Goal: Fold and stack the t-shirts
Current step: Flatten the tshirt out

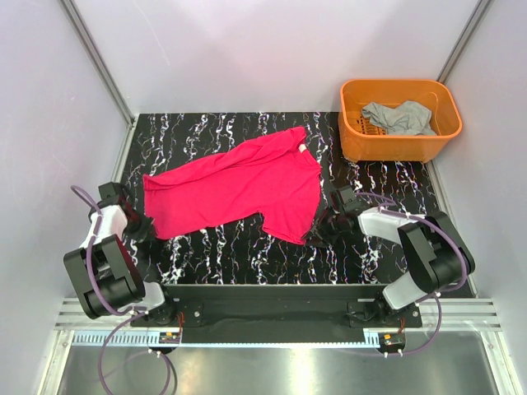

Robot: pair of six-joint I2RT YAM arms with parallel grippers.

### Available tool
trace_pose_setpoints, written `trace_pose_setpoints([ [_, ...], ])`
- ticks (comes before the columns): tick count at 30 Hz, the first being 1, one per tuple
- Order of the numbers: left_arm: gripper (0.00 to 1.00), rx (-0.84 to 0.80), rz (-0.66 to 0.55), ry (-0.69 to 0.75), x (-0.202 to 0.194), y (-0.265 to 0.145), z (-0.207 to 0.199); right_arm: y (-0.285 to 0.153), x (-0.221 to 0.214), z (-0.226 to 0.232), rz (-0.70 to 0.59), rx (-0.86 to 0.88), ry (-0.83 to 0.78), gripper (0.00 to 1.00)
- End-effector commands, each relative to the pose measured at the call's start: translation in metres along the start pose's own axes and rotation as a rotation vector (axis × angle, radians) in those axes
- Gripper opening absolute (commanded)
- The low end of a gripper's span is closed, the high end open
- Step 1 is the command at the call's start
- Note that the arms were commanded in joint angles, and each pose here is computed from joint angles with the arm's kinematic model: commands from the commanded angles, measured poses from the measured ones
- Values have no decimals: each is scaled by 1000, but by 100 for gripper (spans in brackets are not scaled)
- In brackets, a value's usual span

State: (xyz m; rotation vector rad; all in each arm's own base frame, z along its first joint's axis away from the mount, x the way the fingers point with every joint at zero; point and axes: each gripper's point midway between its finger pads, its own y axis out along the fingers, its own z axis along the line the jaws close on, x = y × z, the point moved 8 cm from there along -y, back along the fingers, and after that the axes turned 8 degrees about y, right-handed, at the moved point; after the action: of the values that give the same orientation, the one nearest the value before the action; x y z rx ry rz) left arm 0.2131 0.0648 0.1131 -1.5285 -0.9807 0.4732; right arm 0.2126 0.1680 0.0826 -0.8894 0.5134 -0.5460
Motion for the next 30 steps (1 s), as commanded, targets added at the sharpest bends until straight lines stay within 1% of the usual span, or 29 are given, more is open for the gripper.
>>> trace_pose_setpoints([
  [1, 0, -44, -37, 23, 2, -6, -4, 8, 6, -4, -31, -20, 9, 35],
  [8, 0, -51, -42, 13, 1, -8, -5, 16, 6, -11, -19, -40, 28, 32],
  [9, 0, -55, -45, 12, 2, -8, -5, 17, 7, -12, -21, -44, 29, 24],
  [12, 0, -58, -50, 7, 2, -9, -6, 20, 8, -12, -24, -41, 9, 9],
  [13, 0, -56, -51, 1, 2, -10, -6, 19, 10, -9, -27, -34, 3, 0],
  [16, 0, -70, -70, -2, 4, -14, -10, 12, 11, 2, -38, 4, -44, 0],
  [18, 0, -90, -102, -4, 8, -22, -15, -1, 13, 15, -68, 48, -92, 0],
  [19, 0, -108, -131, 10, 9, -29, -21, -12, 16, 25, -87, 62, -106, 0],
  [20, 0, -115, -156, 19, 11, -35, -25, -27, 17, 36, -141, 96, -158, 0],
  [22, 0, -166, -223, 47, 14, -54, -44, -57, 24, 59, -214, 144, -204, 0],
  [23, 0, -174, -256, 51, 15, -61, -50, -80, 32, 69, -293, 186, -234, 0],
  [24, 0, -205, -296, 40, 19, -74, -60, -102, 37, 85, -344, 229, -252, 0],
  [25, 0, -242, -329, 61, 15, -87, -70, -118, 41, 92, -389, 256, -263, 0],
  [26, 0, -239, -372, 51, 18, -95, -74, -142, 53, 98, -477, 289, -271, 0],
  [27, 0, -272, -413, 24, 24, -110, -82, -168, 57, 113, -536, 336, -291, 0],
  [29, 0, -304, -476, -6, 30, -130, -88, -206, 68, 121, -651, 383, -309, 0],
  [30, 0, -346, -521, -20, 39, -151, -97, -233, 68, 135, -710, 434, -332, 0],
])
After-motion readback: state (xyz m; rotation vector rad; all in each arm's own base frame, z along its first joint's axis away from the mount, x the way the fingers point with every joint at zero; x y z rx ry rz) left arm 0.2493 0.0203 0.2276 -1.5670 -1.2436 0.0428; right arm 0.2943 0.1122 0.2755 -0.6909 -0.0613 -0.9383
